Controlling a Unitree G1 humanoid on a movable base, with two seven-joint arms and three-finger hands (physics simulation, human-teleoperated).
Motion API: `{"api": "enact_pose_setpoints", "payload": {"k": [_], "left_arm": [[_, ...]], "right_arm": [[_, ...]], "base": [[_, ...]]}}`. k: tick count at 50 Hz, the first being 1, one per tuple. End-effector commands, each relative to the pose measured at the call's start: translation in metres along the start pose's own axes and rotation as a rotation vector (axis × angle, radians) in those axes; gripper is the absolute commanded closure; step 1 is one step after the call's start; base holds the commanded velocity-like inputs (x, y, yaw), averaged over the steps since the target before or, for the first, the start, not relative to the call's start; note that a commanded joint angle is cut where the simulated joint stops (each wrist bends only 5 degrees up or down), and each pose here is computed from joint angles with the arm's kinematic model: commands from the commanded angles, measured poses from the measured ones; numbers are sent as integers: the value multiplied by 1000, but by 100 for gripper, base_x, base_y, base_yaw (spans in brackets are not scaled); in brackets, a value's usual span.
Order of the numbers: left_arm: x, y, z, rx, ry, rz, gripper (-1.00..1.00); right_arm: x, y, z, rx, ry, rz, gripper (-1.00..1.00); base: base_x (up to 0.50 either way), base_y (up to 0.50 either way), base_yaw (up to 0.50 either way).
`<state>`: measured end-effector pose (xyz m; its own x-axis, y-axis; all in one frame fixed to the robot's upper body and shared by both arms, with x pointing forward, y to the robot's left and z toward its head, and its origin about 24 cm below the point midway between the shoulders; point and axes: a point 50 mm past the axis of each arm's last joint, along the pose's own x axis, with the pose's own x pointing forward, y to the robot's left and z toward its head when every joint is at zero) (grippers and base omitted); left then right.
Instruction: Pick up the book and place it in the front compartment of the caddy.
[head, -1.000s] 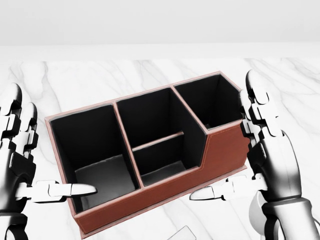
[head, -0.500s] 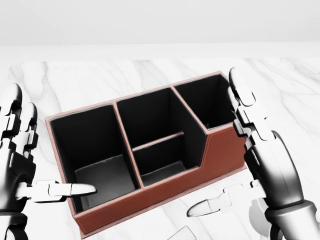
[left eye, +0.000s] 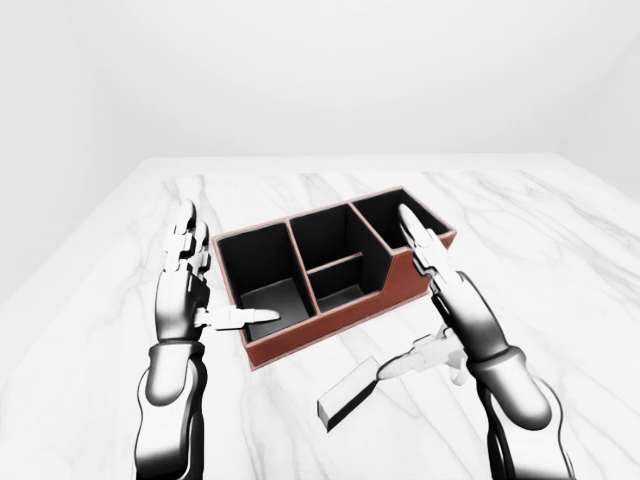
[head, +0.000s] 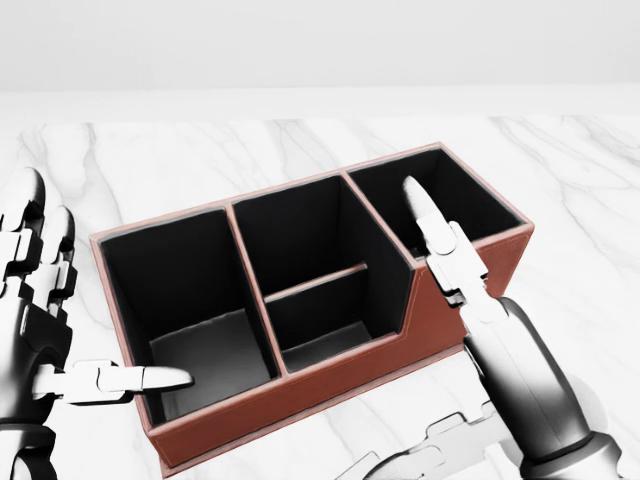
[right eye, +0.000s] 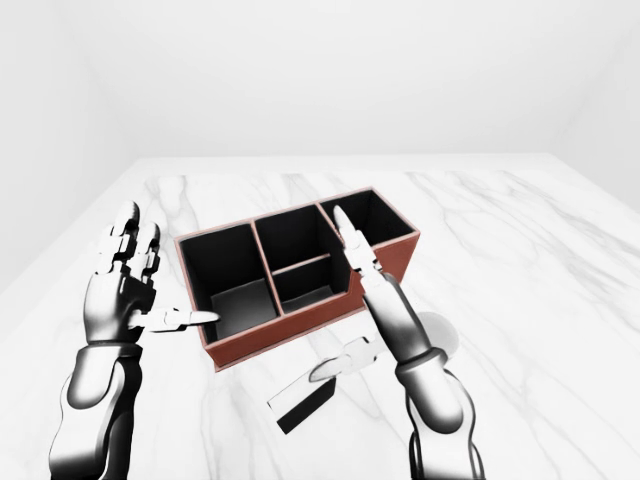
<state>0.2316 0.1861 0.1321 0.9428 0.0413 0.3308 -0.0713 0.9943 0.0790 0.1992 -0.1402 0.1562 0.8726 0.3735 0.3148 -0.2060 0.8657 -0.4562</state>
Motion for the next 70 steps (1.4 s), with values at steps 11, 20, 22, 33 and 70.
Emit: {"api": "enact_pose_setpoints", "payload": {"k": [11, 20, 22, 33, 70], "left_arm": [[1, 1, -2, 0, 5, 3, -98], [1, 1, -3, 0, 13, 2, -98], [1, 1, -4, 0, 17, 2, -99], [2, 3, -1, 1, 2, 10, -99], [3, 5, -2, 4, 6, 14, -98]], "right_arm": [[-7, 16, 4, -45, 29, 87, -100], [-9, 21, -3, -54, 72, 107, -100], [-8, 24, -8, -60, 94, 113, -100], [-9, 31, -14, -93, 127, 135, -100], [-13, 44, -10, -234, 66, 171, -100]], "base": [[0, 0, 0], [0, 0, 0], [0, 0, 0], [0, 0, 0], [0, 0, 0]]}}
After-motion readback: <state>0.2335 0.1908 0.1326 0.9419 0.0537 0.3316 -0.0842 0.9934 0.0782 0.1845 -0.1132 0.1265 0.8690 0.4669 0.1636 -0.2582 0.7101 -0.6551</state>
